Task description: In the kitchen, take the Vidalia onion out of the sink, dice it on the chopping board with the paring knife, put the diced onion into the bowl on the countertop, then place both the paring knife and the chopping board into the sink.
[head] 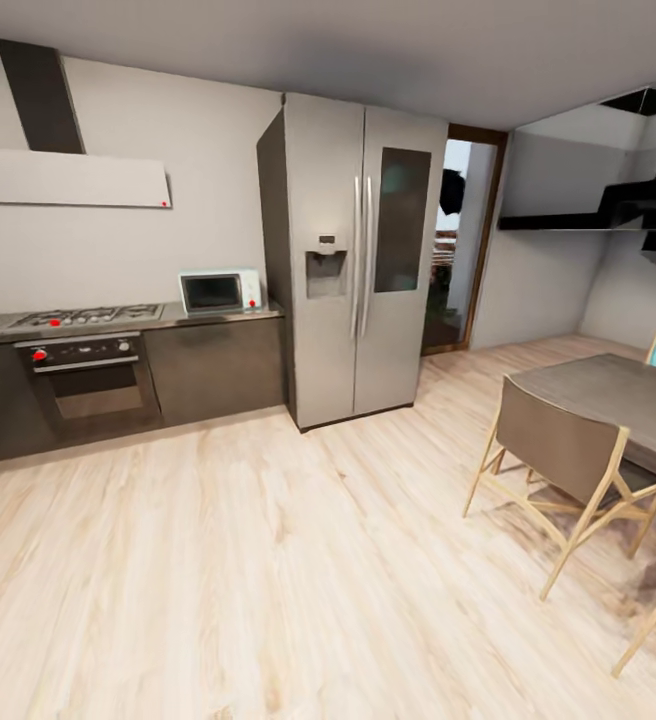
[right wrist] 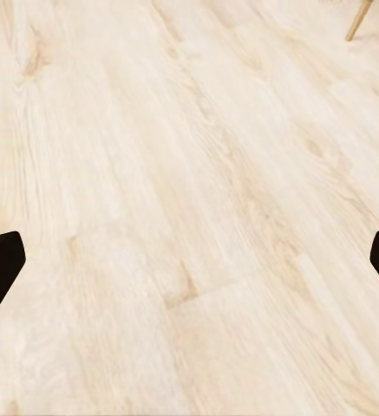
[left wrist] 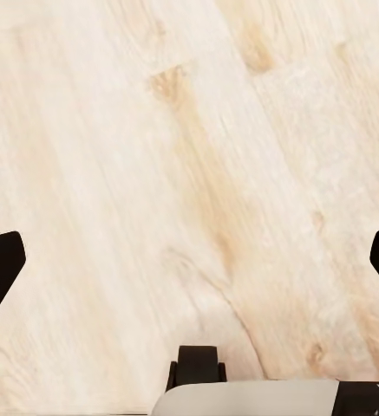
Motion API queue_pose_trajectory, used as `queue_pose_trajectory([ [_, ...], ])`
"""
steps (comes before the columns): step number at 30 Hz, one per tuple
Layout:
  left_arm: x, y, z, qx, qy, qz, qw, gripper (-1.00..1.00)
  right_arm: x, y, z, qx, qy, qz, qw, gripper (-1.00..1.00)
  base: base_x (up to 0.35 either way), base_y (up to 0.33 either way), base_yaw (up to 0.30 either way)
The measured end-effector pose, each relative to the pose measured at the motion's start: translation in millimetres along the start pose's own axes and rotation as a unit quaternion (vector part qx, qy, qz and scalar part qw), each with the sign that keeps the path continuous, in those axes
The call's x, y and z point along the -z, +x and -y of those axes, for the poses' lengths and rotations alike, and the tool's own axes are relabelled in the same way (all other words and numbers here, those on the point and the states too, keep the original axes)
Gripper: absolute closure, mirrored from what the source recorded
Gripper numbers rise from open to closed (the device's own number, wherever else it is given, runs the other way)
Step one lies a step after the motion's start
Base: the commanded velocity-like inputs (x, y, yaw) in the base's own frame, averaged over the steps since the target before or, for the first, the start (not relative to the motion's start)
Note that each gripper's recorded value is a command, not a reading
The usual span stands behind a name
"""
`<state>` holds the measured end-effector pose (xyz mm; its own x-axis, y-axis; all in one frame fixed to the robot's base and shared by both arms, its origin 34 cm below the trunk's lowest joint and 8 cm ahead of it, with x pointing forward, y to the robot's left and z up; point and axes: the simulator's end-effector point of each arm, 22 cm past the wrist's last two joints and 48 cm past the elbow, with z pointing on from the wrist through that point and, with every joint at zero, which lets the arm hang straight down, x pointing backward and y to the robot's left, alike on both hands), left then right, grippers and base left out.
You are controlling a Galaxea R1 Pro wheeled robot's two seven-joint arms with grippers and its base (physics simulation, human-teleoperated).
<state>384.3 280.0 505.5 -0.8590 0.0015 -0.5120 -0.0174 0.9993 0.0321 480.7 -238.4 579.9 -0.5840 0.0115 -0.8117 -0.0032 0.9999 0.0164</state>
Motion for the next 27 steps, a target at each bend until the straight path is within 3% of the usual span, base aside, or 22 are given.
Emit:
queue_pose_trajectory([
  [27, 0.0, 0.1, 0.4, 0.0, 0.0, 0.0, 1.0, -1.0, 0.2, 0.6, -0.2, 0.0, 0.0, 0.0, 1.0, -1.0, 0.0, 0.0, 0.251],
])
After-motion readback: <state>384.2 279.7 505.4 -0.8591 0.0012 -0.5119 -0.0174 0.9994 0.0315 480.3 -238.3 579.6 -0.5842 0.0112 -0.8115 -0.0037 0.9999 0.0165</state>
